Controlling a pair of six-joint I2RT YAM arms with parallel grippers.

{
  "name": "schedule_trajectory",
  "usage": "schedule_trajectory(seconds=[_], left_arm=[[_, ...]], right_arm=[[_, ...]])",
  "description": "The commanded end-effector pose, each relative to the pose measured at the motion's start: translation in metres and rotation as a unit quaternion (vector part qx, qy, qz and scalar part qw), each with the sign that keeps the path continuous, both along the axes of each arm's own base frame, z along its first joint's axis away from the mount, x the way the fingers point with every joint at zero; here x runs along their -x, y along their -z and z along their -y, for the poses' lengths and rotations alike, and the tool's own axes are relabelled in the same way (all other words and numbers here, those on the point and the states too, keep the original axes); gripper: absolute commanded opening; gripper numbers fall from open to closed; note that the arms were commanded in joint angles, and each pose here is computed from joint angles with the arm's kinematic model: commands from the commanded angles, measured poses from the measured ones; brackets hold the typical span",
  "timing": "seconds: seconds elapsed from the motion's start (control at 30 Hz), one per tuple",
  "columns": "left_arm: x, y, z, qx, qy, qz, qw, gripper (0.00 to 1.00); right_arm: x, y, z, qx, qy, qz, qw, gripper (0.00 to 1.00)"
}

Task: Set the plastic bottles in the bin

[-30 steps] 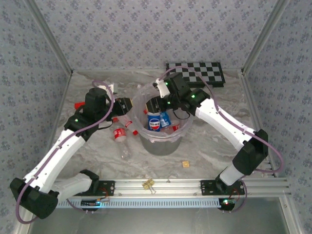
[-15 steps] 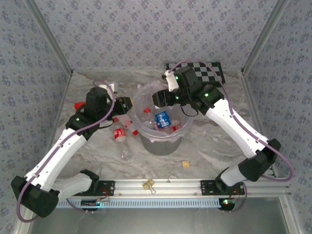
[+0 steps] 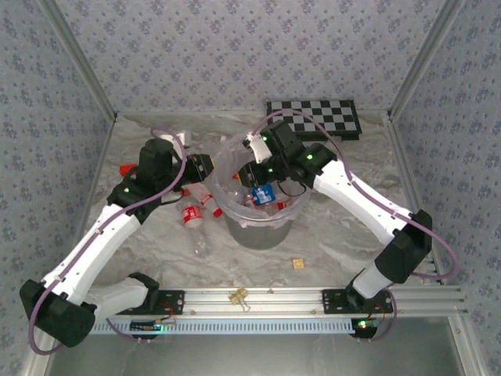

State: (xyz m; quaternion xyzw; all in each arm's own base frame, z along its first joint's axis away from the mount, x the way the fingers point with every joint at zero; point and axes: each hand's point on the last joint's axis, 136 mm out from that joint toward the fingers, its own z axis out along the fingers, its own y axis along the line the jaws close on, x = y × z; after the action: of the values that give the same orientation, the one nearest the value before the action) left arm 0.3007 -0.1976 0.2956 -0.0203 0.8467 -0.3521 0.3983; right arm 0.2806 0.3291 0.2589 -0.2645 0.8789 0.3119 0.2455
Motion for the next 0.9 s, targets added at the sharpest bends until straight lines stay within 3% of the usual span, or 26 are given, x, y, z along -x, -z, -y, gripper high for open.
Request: schedule_trajectory(seconds=[0.0, 0.1, 0.27, 0.4, 0.53, 0.6, 0.73, 0.87], left_arm=[[-0.001, -0.009, 0.008, 0.013, 0.017, 0.008, 1.000, 0.21], [-0.002, -0.014, 0.009, 0.008, 0.020, 0.014, 1.000, 0.24], [0.000, -0.041, -0.005, -0.030, 0.014, 0.049, 0.998, 0.50], [0.018, -0.090, -0.012, -0.007, 0.043, 0.124, 0.991, 0.63], [0.037, -0.106, -0.039, -0.017, 0.018, 0.137, 0.990, 0.73], [0.044, -0.090, -0.061, -0.044, -0.015, 0.103, 0.994, 0.75], [0.055, -0.014, -0.087, -0.094, -0.063, -0.019, 0.993, 0.78], [0.059, 0.069, -0.078, -0.058, -0.076, -0.130, 0.987, 0.80]], right_arm=[[0.001, 0.008, -0.009, -0.015, -0.008, -0.021, 1.000, 0.23], [-0.008, -0.001, -0.005, -0.035, 0.000, -0.024, 0.999, 0.24], [-0.019, -0.045, 0.017, -0.064, 0.027, 0.023, 0.997, 0.27], [-0.027, -0.071, 0.046, -0.068, 0.058, 0.052, 0.995, 0.34], [-0.031, -0.080, 0.070, -0.075, 0.082, 0.058, 0.992, 0.41], [-0.031, -0.088, 0.080, -0.083, 0.092, 0.070, 0.990, 0.45], [-0.038, -0.092, 0.100, -0.083, 0.117, 0.082, 0.986, 0.50], [-0.044, -0.088, 0.117, -0.081, 0.142, 0.081, 0.983, 0.54]])
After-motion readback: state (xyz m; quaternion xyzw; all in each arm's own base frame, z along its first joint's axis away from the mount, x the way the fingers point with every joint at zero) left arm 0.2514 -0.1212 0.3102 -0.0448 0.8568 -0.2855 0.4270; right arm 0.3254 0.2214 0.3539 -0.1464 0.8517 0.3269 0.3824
